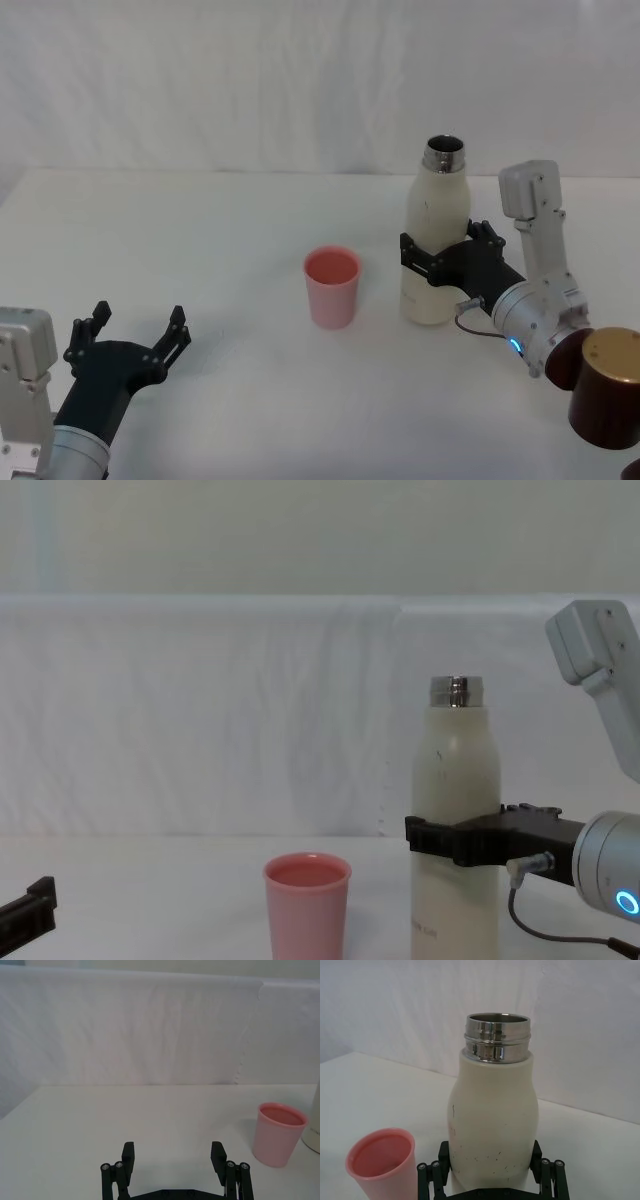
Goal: Grasp the thermos with one hand and pour water into the cup lid.
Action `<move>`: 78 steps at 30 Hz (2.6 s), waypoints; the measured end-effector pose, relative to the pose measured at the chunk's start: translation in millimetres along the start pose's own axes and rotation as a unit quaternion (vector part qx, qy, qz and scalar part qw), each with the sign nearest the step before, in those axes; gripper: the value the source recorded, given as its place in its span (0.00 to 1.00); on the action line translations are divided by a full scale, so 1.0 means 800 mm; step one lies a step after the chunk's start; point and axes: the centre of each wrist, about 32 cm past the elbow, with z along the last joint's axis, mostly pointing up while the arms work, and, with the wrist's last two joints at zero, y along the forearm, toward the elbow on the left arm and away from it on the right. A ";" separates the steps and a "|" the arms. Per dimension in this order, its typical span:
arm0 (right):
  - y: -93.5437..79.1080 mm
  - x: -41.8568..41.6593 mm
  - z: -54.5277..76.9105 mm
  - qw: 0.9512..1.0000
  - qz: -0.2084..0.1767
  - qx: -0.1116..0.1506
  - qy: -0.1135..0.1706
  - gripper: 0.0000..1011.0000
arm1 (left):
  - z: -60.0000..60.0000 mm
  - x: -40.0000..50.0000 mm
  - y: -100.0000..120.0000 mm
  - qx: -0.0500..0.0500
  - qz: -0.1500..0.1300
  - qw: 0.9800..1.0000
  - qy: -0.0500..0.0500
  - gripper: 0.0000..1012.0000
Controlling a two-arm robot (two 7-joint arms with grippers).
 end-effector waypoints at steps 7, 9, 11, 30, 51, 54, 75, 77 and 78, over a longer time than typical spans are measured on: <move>0.000 0.001 -0.001 1.000 -0.001 0.001 0.002 0.94 | 0.000 0.000 0.000 0.000 0.000 1.000 0.000 0.99; -0.001 0.001 -0.002 1.000 -0.001 0.001 0.003 0.94 | 0.000 0.000 0.000 0.000 0.000 1.000 0.000 0.99; -0.001 0.001 -0.002 1.000 -0.001 0.002 0.004 0.94 | 0.000 0.000 0.000 0.000 0.000 1.000 0.000 0.99; -0.003 0.001 -0.006 1.000 0.002 0.003 0.004 0.94 | 0.000 0.000 0.000 0.000 0.000 1.000 0.000 0.99; -0.003 0.001 -0.006 1.000 0.002 0.003 0.005 0.99 | 0.000 0.000 0.000 0.000 0.000 1.000 0.000 0.99; -0.003 0.001 -0.006 1.000 0.002 0.003 0.004 0.99 | 0.000 0.000 0.000 0.000 0.000 1.000 0.000 0.99; -0.004 0.000 -0.005 1.000 0.002 0.004 0.004 0.99 | 0.000 0.000 0.000 0.000 0.000 1.000 0.000 0.99; -0.006 0.000 -0.005 1.000 0.002 0.005 0.006 0.99 | 0.000 0.000 0.000 0.000 0.000 1.000 0.000 0.99; -0.006 0.000 -0.005 1.000 0.002 0.005 0.006 0.99 | 0.000 0.000 0.000 0.000 0.000 1.000 0.000 0.99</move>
